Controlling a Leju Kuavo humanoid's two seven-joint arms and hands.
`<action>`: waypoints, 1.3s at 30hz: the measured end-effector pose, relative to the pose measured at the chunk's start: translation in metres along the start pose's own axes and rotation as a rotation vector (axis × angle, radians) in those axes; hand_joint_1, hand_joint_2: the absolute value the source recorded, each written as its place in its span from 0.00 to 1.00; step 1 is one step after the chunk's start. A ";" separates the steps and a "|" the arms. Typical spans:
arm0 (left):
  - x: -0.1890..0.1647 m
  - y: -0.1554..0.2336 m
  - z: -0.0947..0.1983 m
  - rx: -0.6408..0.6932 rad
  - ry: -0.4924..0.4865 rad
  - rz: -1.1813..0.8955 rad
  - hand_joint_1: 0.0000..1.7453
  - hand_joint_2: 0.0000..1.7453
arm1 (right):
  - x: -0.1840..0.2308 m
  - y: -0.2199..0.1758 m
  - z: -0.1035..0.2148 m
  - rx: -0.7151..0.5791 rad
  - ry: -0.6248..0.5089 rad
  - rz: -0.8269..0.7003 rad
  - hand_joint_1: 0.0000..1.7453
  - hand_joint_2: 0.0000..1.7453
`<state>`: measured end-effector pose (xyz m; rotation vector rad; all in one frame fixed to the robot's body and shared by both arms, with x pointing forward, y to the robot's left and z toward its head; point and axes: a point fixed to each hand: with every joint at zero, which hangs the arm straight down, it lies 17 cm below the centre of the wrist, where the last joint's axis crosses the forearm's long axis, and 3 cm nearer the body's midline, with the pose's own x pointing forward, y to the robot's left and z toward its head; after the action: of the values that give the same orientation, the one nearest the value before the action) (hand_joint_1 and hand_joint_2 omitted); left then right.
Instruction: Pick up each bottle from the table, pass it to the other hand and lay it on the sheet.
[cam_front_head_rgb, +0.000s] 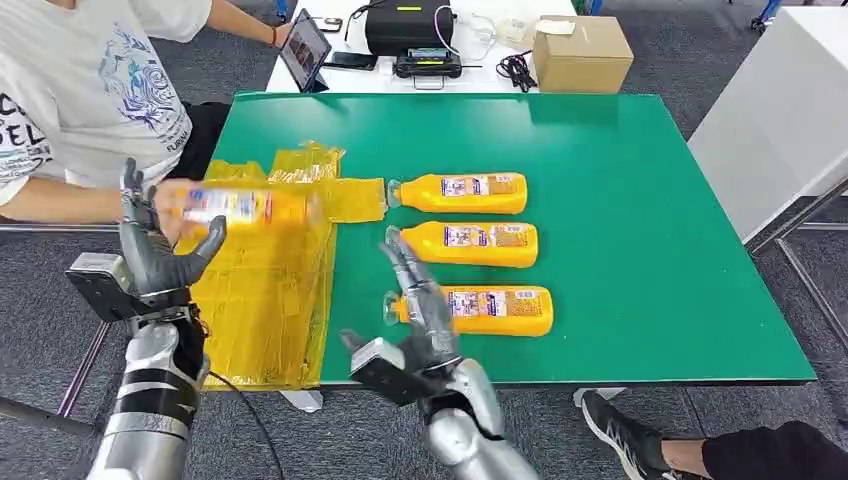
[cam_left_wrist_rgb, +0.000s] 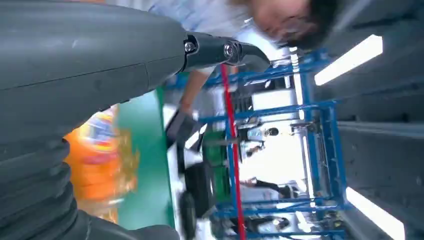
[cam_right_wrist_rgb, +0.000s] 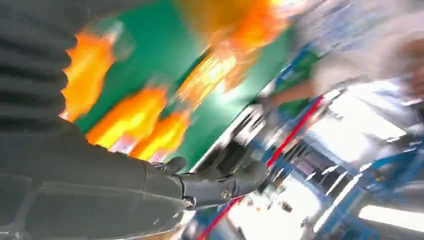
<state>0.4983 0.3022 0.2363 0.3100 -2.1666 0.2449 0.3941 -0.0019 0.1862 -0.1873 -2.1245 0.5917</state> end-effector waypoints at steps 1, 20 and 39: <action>0.004 0.001 0.003 -0.006 -0.008 0.002 0.00 1.00 | -0.013 -0.011 0.001 -0.009 0.018 0.029 0.00 1.00; 0.003 -0.003 0.061 -0.002 0.052 0.075 0.00 1.00 | -0.137 -0.071 0.014 0.217 0.244 0.341 0.00 1.00; -0.009 -0.014 0.083 -0.021 0.102 0.063 0.00 1.00 | -0.154 -0.049 0.035 0.337 0.301 0.240 0.00 1.00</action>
<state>0.4434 0.2656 0.1825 0.2135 -2.0783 0.2675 0.4605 -0.1102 0.0800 -0.3225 -1.6957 0.9871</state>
